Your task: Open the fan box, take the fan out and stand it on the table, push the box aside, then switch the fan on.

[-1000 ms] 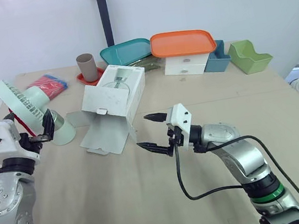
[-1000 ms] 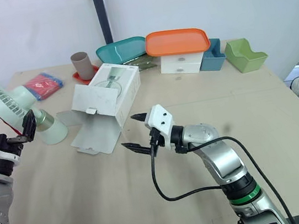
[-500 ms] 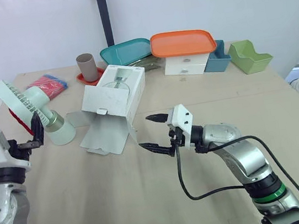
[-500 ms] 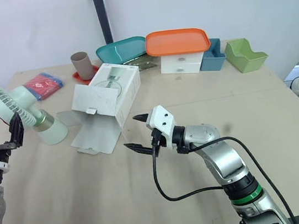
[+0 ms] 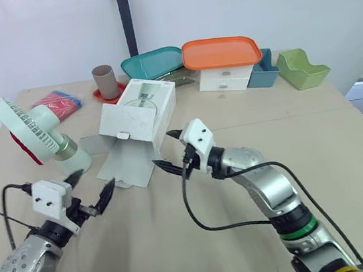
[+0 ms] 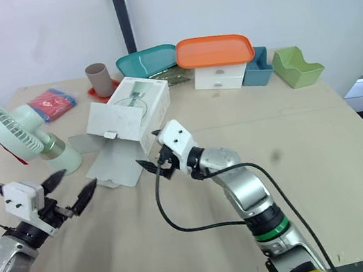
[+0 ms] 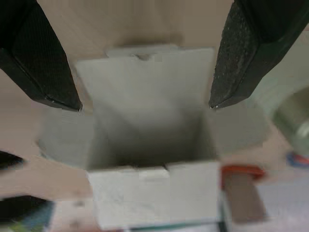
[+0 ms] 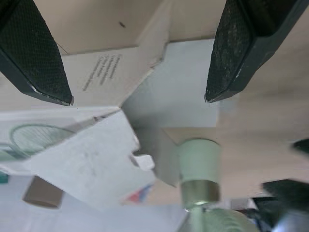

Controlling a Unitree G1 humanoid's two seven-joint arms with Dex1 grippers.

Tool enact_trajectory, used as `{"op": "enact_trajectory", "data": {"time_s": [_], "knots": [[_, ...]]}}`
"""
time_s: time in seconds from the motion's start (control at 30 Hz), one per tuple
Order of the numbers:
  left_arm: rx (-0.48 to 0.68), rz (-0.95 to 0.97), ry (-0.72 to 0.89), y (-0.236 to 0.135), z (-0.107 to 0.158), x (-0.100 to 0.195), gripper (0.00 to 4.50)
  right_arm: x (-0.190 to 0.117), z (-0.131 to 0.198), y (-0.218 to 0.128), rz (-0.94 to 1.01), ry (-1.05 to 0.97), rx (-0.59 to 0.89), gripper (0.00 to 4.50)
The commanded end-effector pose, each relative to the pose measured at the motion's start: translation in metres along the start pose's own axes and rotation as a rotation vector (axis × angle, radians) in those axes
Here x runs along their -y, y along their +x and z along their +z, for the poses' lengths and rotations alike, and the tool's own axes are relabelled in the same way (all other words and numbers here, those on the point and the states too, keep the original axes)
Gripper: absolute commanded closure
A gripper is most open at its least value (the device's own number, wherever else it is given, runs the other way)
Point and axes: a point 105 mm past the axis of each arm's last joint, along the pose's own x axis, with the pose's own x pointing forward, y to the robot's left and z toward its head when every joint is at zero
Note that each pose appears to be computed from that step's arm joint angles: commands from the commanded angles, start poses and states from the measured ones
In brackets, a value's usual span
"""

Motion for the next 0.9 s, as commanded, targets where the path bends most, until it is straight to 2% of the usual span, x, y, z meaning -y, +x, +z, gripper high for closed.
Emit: {"op": "enact_trajectory", "data": {"time_s": [0.03, 0.13, 0.33, 0.5, 0.73, 0.83, 0.9], "knots": [[-0.063, -0.229, 0.086, -0.003, -0.007, 0.021, 0.03, 0.005, 0.012, 0.014, -0.098, 0.044, 0.011, 0.0], [-0.1, -0.349, 0.152, -0.003, -0.01, 0.028, 0.03, -0.002, 0.011, 0.028, -0.123, 0.069, -0.01, 0.0], [-0.074, -0.407, 0.175, 0.007, -0.002, 0.025, 0.03, -0.001, -0.005, 0.044, -0.168, 0.094, -0.101, 0.0], [-0.072, -0.411, 0.187, 0.01, -0.003, 0.025, 0.03, 0.009, -0.015, 0.052, -0.25, 0.155, -0.16, 0.0], [-0.045, -0.4, 0.181, 0.016, -0.001, 0.03, 0.03, 0.02, -0.012, 0.056, -0.335, 0.286, -0.14, 0.0], [-0.027, -0.395, 0.172, 0.019, 0.001, 0.035, 0.0, 0.025, -0.01, 0.056, -0.36, 0.321, -0.135, 0.77], [-0.021, -0.391, 0.168, 0.019, 0.002, 0.036, 0.0, 0.027, -0.013, 0.054, -0.368, 0.33, -0.145, 1.59]]}}
